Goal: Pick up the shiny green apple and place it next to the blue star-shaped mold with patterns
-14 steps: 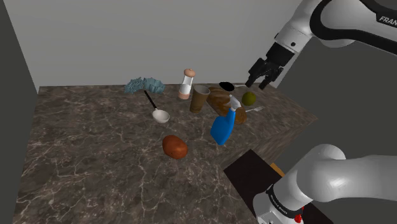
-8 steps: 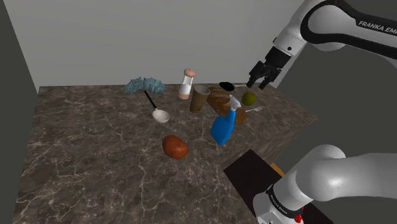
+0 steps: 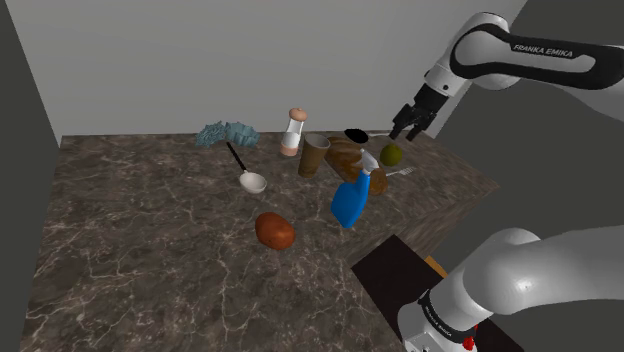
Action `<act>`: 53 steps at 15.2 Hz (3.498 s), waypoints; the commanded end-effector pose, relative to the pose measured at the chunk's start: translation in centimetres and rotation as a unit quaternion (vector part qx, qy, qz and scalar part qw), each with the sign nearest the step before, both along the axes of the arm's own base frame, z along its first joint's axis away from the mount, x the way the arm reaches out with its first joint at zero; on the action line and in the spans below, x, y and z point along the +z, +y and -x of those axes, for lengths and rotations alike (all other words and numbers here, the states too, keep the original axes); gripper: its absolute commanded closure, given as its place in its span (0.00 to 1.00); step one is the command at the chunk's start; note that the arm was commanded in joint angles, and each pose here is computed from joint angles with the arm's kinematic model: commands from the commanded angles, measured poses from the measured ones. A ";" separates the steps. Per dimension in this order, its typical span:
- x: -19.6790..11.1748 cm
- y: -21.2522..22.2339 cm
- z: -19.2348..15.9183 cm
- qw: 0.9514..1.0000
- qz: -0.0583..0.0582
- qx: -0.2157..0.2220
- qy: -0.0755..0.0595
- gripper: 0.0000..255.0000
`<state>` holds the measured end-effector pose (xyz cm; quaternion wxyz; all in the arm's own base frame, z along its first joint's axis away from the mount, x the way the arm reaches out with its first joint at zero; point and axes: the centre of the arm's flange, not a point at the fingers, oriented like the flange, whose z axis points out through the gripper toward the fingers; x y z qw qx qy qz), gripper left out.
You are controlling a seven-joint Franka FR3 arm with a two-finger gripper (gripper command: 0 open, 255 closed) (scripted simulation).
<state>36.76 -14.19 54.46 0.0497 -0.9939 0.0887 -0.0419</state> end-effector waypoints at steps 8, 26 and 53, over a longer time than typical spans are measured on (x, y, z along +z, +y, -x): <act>-3.8 -10.2 -3.6 1.000 0.014 0.006 0.004 0.00; -10.6 -30.9 -11.1 0.999 0.041 0.017 0.011 0.00; -14.9 -31.9 -11.8 0.999 0.043 0.018 0.011 1.00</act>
